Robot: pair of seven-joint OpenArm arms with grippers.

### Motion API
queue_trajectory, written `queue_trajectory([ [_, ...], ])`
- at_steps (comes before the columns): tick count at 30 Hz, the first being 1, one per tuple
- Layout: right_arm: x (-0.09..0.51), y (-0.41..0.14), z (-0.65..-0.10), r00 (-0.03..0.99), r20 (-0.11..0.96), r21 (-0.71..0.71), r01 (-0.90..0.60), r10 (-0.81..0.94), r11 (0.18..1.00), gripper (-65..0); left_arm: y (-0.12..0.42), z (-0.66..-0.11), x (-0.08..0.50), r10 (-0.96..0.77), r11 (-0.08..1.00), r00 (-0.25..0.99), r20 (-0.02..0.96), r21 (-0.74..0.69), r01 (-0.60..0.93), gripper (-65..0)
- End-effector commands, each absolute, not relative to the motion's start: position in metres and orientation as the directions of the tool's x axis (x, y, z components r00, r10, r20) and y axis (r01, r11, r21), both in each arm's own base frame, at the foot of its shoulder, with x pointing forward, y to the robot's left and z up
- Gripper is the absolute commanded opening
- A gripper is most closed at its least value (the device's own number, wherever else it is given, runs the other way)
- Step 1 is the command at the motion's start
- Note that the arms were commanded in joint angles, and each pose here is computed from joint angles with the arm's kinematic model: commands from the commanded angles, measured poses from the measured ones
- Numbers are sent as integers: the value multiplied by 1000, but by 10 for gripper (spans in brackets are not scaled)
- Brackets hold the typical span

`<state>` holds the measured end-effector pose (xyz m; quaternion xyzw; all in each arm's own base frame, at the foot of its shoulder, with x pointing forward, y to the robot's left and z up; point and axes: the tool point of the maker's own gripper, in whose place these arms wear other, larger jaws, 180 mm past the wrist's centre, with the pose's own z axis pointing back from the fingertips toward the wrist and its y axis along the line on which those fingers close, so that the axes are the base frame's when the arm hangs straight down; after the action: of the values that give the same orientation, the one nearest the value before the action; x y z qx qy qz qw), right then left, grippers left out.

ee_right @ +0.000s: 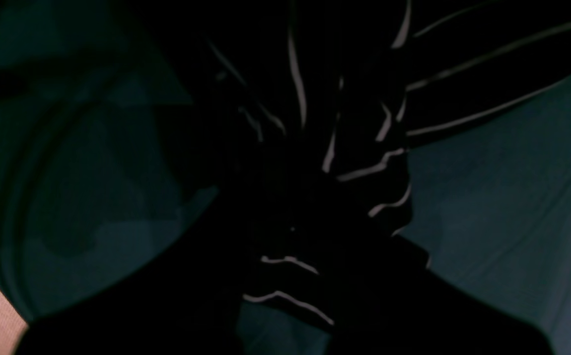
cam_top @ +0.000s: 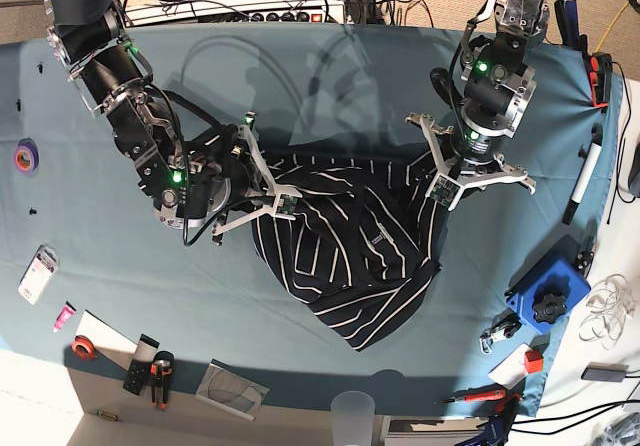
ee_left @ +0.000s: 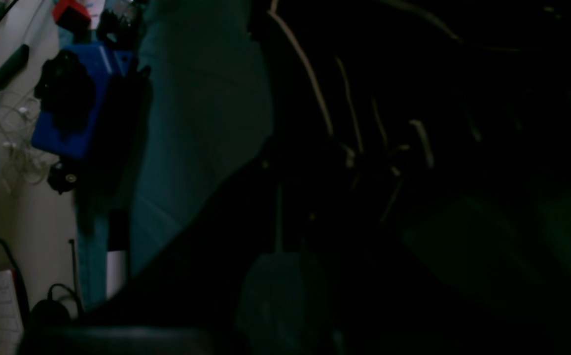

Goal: Layout the t-shirt on the table in an organized manner, then fold the t-shirt properly
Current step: 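Pull the shirt with the right gripper away from the left gripper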

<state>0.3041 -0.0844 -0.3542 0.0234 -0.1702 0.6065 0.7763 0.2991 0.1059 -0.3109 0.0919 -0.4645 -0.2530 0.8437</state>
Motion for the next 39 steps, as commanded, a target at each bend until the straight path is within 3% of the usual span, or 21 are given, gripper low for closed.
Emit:
queue_trajectory([
  [1, 319, -82, -339, 184, 330, -226, -937, 926, 267, -650, 106, -298, 304, -510, 856, 402, 761, 402, 324, -650],
  [7, 354, -64, -301, 128, 539, -317, -885, 833, 341, -650, 106, -298, 304, -510, 856, 403, 760, 403, 324, -650],
  [15, 410, -109, -240, 262, 740, -314, -680, 620, 663, -650, 106, -298, 304, -511, 856, 403, 760, 403, 325, -650],
  [23, 448, -190, -251, 372, 830, -216, -472, 415, 855, -650, 112, -287, 314, -540, 840, 373, 755, 456, 294, -650],
  [31, 478, -248, -272, 457, 874, -47, -258, 164, 965, -650, 112, -279, 322, -539, 840, 352, 765, 463, 282, -650],
  [39, 509, -276, -239, 385, 922, 8, -133, 44, 991, -650, 111, -279, 321, -537, 842, 353, 766, 459, 284, -650],
])
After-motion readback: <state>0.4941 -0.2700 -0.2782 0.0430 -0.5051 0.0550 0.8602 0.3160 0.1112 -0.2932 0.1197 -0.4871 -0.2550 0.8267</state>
